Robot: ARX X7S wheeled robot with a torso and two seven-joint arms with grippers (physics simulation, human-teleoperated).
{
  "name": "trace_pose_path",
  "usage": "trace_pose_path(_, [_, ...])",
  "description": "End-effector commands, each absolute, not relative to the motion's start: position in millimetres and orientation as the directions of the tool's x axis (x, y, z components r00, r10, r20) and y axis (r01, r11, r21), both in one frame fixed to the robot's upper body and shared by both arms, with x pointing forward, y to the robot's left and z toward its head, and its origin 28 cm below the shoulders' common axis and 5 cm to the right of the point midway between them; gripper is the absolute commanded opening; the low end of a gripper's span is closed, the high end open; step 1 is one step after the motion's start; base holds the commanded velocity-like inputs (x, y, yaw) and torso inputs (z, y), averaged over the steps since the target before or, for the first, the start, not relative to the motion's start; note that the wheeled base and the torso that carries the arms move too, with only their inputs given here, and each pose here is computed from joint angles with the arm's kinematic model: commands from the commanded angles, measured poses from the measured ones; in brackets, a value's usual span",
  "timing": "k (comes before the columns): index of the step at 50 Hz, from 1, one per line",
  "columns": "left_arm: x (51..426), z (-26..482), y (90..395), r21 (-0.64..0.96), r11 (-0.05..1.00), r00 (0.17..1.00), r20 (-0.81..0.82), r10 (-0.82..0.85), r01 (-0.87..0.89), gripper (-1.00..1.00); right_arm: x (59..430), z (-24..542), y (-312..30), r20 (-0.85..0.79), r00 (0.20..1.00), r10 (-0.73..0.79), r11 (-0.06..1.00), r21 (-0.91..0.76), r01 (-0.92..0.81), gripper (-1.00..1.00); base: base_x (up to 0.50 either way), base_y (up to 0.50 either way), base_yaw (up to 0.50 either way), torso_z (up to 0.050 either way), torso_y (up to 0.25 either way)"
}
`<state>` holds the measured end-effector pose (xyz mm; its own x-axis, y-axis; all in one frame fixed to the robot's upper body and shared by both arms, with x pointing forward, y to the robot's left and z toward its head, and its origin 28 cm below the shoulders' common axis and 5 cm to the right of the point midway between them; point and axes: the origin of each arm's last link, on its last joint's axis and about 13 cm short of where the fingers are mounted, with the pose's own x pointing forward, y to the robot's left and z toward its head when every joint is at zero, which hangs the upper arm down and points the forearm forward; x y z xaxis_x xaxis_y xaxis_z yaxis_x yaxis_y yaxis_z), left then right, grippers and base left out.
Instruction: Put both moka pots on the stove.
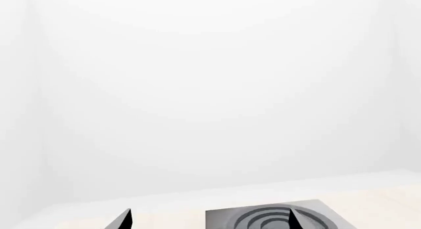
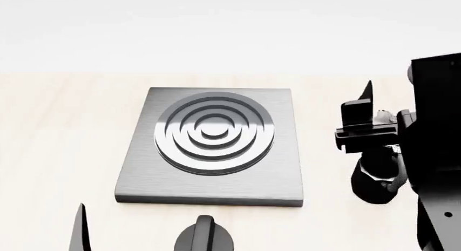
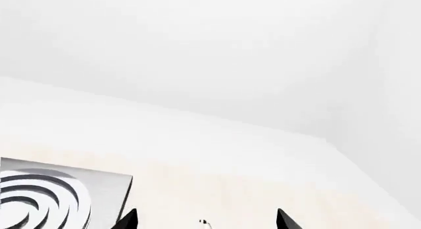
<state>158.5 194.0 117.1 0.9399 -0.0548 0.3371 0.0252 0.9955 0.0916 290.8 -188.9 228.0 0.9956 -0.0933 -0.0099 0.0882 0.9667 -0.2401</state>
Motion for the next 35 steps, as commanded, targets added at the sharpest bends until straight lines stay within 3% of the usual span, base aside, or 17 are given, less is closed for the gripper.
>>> trace_pose_path(1, [158.2,117.2,194.9,0.092,0.996,0.939,0.339,-0.05,0.019,1.0,305.4,226.7,-209.9,-0.16,0.982,-0.103,0.971,-0.232,0.064,1.0,0.0,0.0,0.0,0.0,0.0])
trace_pose_path(16, [158.7,117.0,194.5,0.091,0.996,0.938,0.342,-0.051,0.02,1.0,312.2,221.6,-216.9,-0.264,0.964,-0.025,0.986,-0.166,-0.02,1.0,0.0,0.0,0.0,0.0,0.0])
trace_pose_path(35, [158.5,116.3,193.5,0.092,0.995,0.939,0.341,-0.055,0.025,1.0,315.3,198.1,-223.5,-0.301,0.95,-0.082,0.98,-0.198,0.022,1.0,0.0,0.0,0.0,0.0,0.0])
